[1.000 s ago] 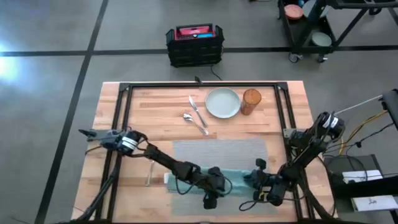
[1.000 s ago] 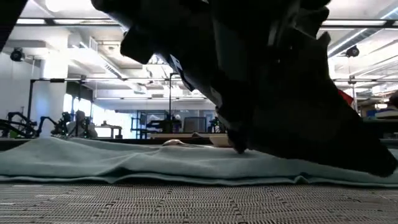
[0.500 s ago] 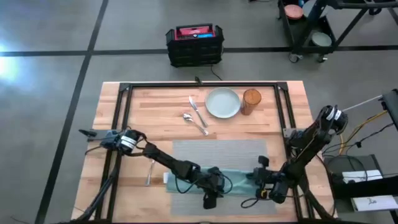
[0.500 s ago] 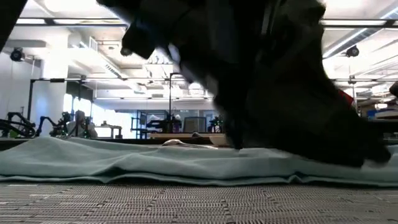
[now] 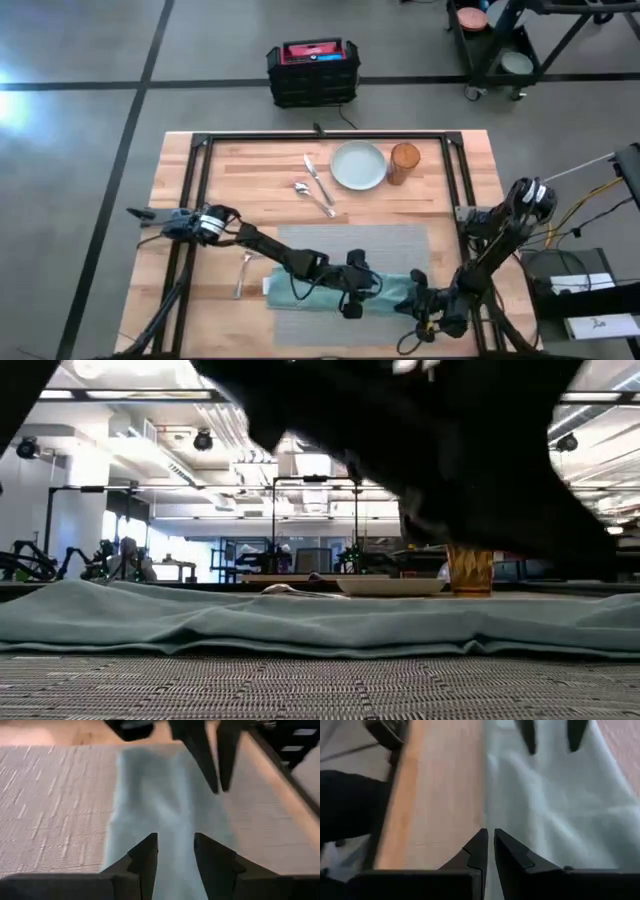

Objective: Set table place
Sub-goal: Fold the blue napkin on the gray placemat

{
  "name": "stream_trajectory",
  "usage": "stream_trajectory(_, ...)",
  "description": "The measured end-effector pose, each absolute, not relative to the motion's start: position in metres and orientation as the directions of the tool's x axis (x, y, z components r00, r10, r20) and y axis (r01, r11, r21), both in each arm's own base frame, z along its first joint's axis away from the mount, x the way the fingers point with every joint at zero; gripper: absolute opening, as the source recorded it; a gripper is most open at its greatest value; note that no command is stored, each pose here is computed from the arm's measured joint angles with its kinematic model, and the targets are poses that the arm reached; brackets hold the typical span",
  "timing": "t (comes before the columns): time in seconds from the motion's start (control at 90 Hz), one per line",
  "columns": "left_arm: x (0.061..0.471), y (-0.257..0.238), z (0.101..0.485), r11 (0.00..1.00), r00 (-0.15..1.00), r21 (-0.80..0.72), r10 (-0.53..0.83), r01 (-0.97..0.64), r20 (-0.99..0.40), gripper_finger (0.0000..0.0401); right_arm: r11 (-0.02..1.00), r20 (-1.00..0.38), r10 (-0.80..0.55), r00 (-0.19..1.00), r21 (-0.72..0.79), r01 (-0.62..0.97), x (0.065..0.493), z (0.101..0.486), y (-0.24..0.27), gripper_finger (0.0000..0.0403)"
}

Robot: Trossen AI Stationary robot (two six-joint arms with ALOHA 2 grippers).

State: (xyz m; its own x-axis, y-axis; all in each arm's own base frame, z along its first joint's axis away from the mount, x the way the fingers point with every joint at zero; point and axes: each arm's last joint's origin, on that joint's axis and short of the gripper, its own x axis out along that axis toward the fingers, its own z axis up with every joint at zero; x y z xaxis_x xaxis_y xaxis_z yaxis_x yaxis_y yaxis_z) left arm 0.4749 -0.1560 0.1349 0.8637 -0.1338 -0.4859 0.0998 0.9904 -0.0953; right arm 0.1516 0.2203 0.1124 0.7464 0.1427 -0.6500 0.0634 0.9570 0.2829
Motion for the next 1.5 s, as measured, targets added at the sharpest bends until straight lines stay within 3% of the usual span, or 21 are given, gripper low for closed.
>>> stream_trajectory(0.3, 0.481, -0.133, 0.111, 0.993, 0.845, -0.114, -0.038, -0.028, -0.533, 0.0114, 0.955, -0.684, 0.168, 0.71, 0.291, 0.054, 0.155, 0.106, 0.228, 0.0018)
stream_trajectory(0.633, 0.481, -0.13, 0.109, 0.992, 0.844, -0.118, -0.03, -0.041, -0.536, 0.0114, 0.933, -0.678, 0.266, 0.685, 0.36, -0.006, 0.152, 0.123, 0.23, 0.0018)
stream_trajectory(0.867, 0.481, -0.13, 0.109, 0.992, 0.842, -0.118, -0.03, -0.039, -0.538, 0.0114, 0.972, -0.621, 0.053, 0.782, 0.212, 0.103, 0.154, 0.126, 0.217, 0.0018)
stream_trajectory(1.089, 0.481, -0.13, 0.109, 0.992, 0.842, -0.118, -0.031, -0.039, -0.539, 0.0114, 0.966, -0.68, 0.08, 0.729, 0.232, 0.111, 0.148, 0.109, 0.223, 0.0018)
stream_trajectory(1.356, 0.481, -0.13, 0.109, 0.992, 0.841, -0.12, -0.034, -0.036, -0.539, 0.0114, 0.951, -0.74, 0.231, 0.631, 0.308, 0.013, 0.143, 0.113, 0.229, 0.0018)
stream_trajectory(1.5, 0.481, -0.13, 0.109, 0.992, 0.841, -0.12, -0.034, -0.036, -0.539, 0.0114, 0.956, -0.702, 0.248, 0.668, 0.288, -0.052, 0.146, 0.127, 0.23, 0.0018)
